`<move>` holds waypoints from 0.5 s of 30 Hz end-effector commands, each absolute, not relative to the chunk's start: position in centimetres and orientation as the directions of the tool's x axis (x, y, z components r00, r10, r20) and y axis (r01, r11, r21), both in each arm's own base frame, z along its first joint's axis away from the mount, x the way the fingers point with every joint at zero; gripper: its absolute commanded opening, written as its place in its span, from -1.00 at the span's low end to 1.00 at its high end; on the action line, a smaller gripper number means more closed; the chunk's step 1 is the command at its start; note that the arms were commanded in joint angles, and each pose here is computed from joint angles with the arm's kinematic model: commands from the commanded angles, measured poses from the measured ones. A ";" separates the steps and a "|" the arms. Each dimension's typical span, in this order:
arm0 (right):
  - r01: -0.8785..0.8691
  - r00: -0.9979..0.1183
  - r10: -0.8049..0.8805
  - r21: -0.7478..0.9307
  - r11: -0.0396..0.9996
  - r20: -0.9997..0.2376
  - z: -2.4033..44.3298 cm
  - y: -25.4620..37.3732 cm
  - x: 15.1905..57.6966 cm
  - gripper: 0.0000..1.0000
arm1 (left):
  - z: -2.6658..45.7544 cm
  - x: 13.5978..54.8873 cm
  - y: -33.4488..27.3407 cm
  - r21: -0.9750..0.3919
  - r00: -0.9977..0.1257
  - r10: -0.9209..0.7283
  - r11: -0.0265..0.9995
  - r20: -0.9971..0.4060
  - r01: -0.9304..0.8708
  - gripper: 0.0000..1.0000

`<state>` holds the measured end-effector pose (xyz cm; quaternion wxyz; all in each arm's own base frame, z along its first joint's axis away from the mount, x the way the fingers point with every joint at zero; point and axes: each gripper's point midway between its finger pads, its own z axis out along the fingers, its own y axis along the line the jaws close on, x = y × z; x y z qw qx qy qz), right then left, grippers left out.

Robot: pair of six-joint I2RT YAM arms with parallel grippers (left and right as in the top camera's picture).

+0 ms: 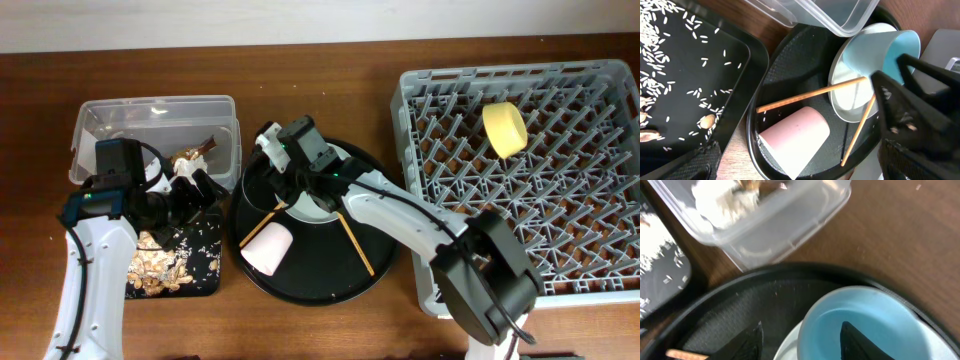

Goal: Sort waste into correct bins and load items into the dishwasher rack
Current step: 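Grasp the blue cup with the right gripper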

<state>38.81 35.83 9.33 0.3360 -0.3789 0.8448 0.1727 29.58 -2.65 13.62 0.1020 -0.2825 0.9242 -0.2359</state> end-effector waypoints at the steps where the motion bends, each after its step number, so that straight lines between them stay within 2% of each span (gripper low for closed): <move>1: -0.772 -0.483 -0.544 0.040 0.635 -0.686 8.6 36.4 38.3 -0.06 | 14.8 29.9 -2.6 -0.515 -0.812 -0.578 0.721 -0.081 -0.463 0.99; 5: -0.759 -0.508 -0.566 0.027 0.650 -0.649 7.8 35.6 38.0 -0.25 | 14.8 29.9 -2.6 -0.515 -0.812 -0.578 0.721 -0.081 -0.463 0.99; 8: -0.753 -0.518 -0.576 0.018 0.658 -0.632 7.5 35.1 37.9 -0.49 | 14.8 29.9 -2.6 -0.515 -0.812 -0.578 0.721 -0.081 -0.463 0.99; 10: -0.749 -0.520 -0.577 0.011 0.662 -0.629 7.4 35.0 38.0 -0.75 | 14.8 29.9 -2.6 -0.515 -0.812 -0.578 0.721 -0.081 -0.463 0.99; 12: -0.749 -0.519 -0.576 0.011 0.662 -0.632 7.5 35.0 38.0 -0.92 | 14.8 29.9 -2.6 -0.515 -0.812 -0.578 0.721 -0.081 -0.463 0.99; 15: -0.749 -0.504 -0.563 0.007 0.662 -0.655 8.8 35.3 38.4 -0.92 | 14.8 30.0 -2.6 -0.515 -0.812 -0.578 0.722 -0.082 -0.462 0.99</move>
